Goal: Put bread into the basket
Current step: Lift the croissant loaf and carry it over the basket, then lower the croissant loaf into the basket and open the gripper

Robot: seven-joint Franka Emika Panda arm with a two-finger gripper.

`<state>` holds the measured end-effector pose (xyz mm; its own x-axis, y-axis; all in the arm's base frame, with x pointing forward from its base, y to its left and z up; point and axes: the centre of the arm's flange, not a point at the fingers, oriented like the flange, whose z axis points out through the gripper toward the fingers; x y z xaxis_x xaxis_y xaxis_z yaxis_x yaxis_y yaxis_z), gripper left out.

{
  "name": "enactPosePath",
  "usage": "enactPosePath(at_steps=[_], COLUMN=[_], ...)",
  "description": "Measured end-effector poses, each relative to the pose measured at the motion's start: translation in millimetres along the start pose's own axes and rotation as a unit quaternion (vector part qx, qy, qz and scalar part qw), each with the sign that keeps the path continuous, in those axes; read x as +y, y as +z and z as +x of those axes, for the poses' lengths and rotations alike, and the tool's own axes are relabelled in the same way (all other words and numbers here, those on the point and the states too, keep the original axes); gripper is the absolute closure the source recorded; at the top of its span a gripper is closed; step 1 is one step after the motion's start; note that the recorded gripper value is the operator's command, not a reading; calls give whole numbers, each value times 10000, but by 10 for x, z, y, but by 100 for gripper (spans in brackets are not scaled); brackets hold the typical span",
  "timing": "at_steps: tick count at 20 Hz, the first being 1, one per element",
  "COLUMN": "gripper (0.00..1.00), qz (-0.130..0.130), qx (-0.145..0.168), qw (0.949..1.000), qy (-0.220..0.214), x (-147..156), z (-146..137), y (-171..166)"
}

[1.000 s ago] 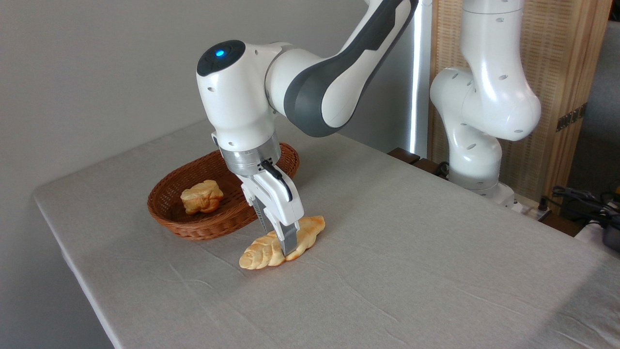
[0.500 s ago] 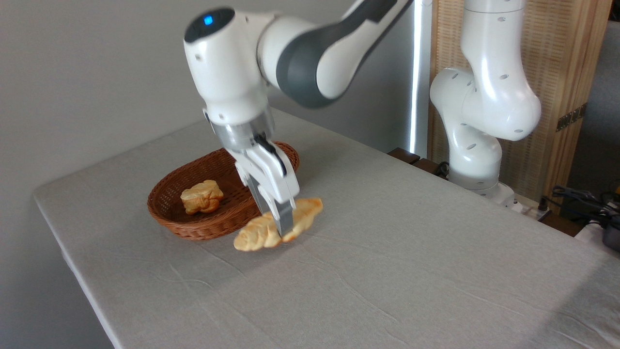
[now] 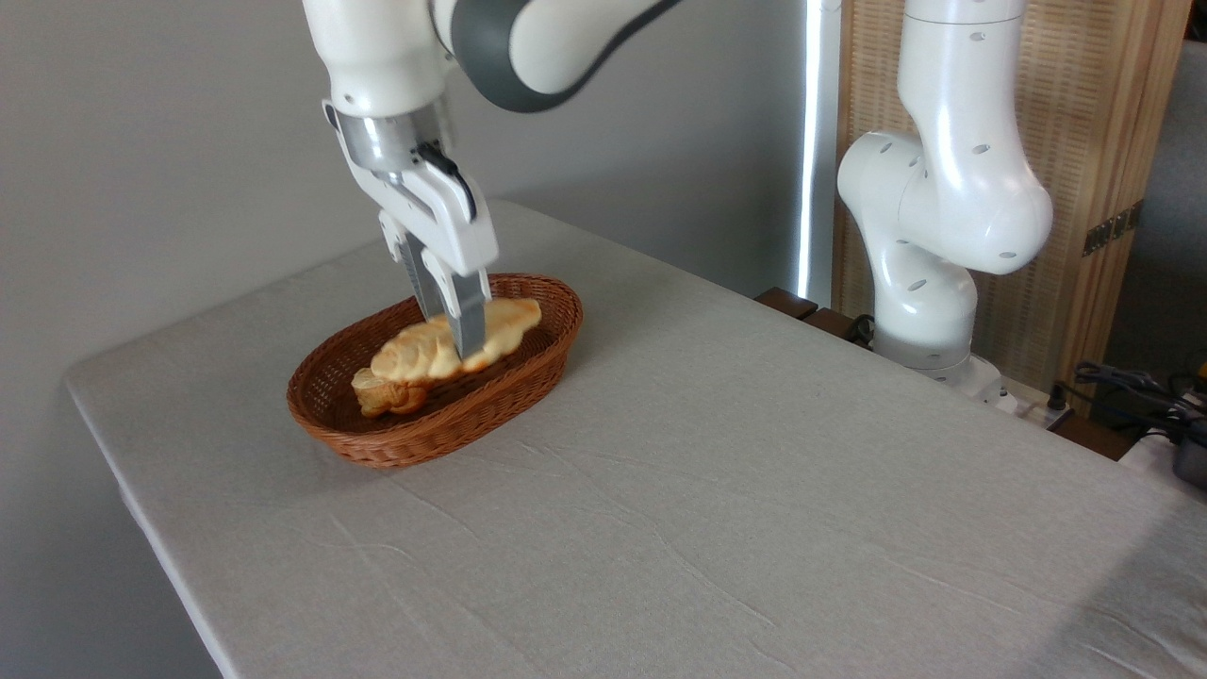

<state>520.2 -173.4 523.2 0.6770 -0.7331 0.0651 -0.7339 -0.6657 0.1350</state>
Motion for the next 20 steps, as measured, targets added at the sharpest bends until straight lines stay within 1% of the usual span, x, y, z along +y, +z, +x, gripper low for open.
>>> enactPosePath(at_steps=[2, 3, 4, 6, 9, 14, 20], gripper=[42, 30, 13, 0, 0, 0, 0], qz=[-3, -14, -24, -65, -121, -218, -142], qx=[-30, -63, -85, -167, -305, -472, -538], qw=[10000, 10000, 9999, 9996, 9991, 9983, 9980], qy=[7, 49, 90, 208, 275, 261, 305], x=[276, 420, 494, 679, 787, 714, 703], z=[151, 224, 262, 359, 441, 489, 493], y=[47, 87, 114, 215, 377, 615, 648])
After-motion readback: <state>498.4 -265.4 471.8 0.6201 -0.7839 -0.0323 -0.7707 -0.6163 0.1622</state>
